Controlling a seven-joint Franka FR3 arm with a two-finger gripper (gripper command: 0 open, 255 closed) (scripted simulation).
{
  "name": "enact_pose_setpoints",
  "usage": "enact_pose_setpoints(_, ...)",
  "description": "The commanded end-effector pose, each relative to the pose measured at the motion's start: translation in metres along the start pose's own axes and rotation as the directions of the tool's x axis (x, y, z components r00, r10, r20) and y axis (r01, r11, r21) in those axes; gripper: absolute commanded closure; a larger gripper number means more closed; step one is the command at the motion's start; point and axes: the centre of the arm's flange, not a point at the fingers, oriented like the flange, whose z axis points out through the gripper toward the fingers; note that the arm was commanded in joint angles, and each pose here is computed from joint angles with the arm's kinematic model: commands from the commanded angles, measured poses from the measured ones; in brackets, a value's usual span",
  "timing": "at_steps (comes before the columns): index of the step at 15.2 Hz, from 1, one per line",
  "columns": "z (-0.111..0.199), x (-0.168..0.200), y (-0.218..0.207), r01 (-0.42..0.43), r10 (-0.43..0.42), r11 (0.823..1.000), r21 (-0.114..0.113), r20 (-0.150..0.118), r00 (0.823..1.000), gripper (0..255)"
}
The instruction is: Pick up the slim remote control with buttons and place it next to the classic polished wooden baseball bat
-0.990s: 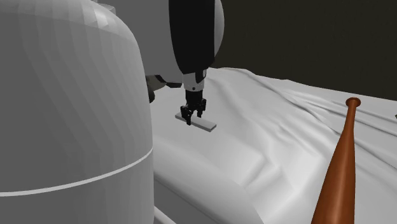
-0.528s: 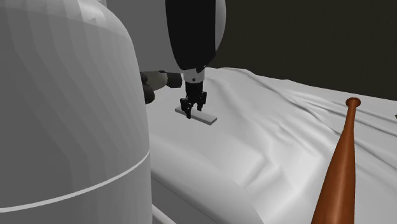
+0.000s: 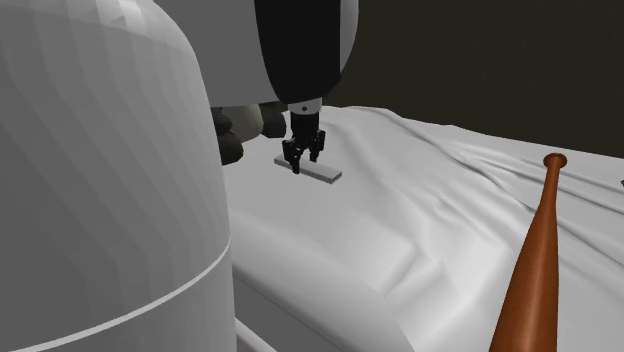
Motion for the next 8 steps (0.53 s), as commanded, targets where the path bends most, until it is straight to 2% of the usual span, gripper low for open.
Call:
enact_pose_setpoints(1, -0.01, 0.001, 0.0, 0.0, 0.0, 1.0, 0.0, 0.0, 1.0, 255)
enact_pose_setpoints(8, -0.047, 0.001, -0.001, 0.0, 0.0, 1.0, 0.0, 0.0, 1.0, 255)
